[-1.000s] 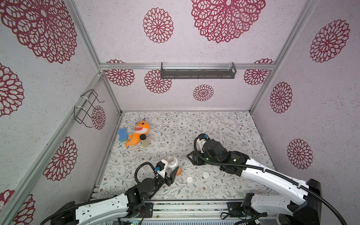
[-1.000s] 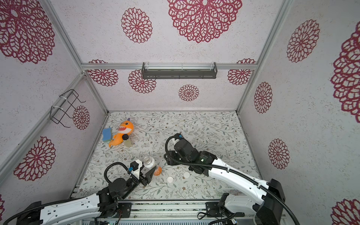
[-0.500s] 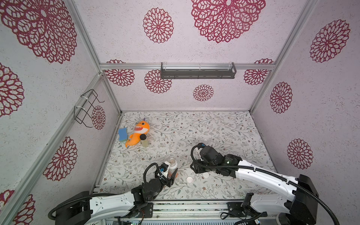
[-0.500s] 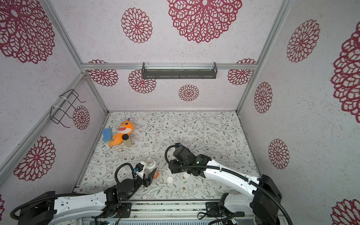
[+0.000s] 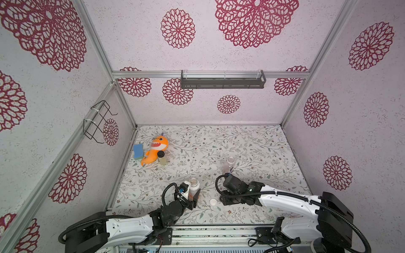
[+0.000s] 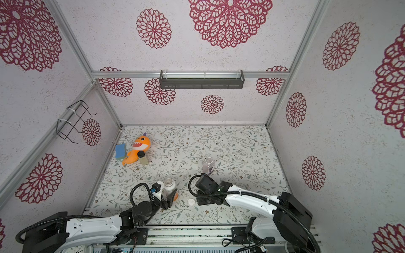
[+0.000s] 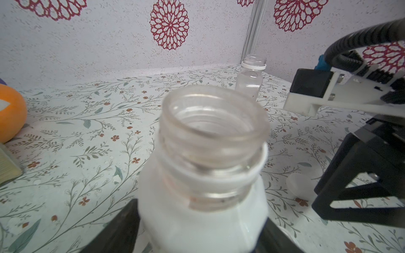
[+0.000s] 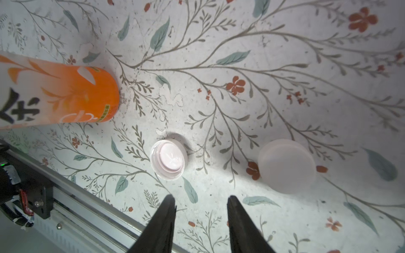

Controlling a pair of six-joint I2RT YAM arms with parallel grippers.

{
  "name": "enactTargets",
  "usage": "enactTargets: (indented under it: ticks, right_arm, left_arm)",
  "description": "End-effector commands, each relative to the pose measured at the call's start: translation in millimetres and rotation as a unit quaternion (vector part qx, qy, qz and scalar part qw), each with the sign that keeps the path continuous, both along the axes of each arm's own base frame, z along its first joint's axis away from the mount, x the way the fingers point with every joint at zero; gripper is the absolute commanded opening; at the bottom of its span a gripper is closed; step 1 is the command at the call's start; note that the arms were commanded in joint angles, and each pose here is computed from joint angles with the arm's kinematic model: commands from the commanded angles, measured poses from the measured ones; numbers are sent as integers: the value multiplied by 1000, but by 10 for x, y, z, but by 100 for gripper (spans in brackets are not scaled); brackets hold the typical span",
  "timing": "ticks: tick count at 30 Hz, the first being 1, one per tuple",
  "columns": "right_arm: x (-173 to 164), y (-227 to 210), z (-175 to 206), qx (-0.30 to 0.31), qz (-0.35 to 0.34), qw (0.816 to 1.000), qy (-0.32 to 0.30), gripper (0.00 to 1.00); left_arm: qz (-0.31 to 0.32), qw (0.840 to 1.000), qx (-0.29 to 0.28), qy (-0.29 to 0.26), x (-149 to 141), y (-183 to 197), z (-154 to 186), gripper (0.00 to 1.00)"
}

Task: Screw on the bottle caps
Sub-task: Place the plastic bottle at the bottom-center of the table, then pick up the bottle cap from the bottom-center of the table.

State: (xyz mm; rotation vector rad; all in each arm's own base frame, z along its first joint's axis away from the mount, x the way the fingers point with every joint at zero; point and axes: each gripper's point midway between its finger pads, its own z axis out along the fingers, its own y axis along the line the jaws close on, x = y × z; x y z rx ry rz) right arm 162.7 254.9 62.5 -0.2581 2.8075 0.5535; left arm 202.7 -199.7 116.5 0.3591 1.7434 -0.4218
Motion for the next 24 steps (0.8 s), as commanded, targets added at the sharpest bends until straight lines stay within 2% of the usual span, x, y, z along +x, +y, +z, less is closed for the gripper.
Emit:
enactTargets:
  ticks: [1, 9, 12, 22, 24]
  right_arm:
    - [54, 132, 48, 11, -9, 1000, -13, 41]
    - [34, 219, -121, -10, -2, 1000, -7, 30]
    - [50, 241, -148, -11, -3, 1000, -8, 27]
    - [84, 335, -243, -15, 1, 1000, -3, 26]
    - [86, 344, -274, -18, 2, 1000, 0, 23]
  left_arm:
    - [0, 1000, -11, 3, -30, -3, 4, 83]
    - [2, 1000, -28, -8, -70, 33, 157, 92]
    - [6, 999, -36, -15, -74, 76, 243, 99]
    - [15, 997, -72, -36, -103, 213, 556, 99]
    - [19, 996, -81, -39, -103, 238, 626, 99]
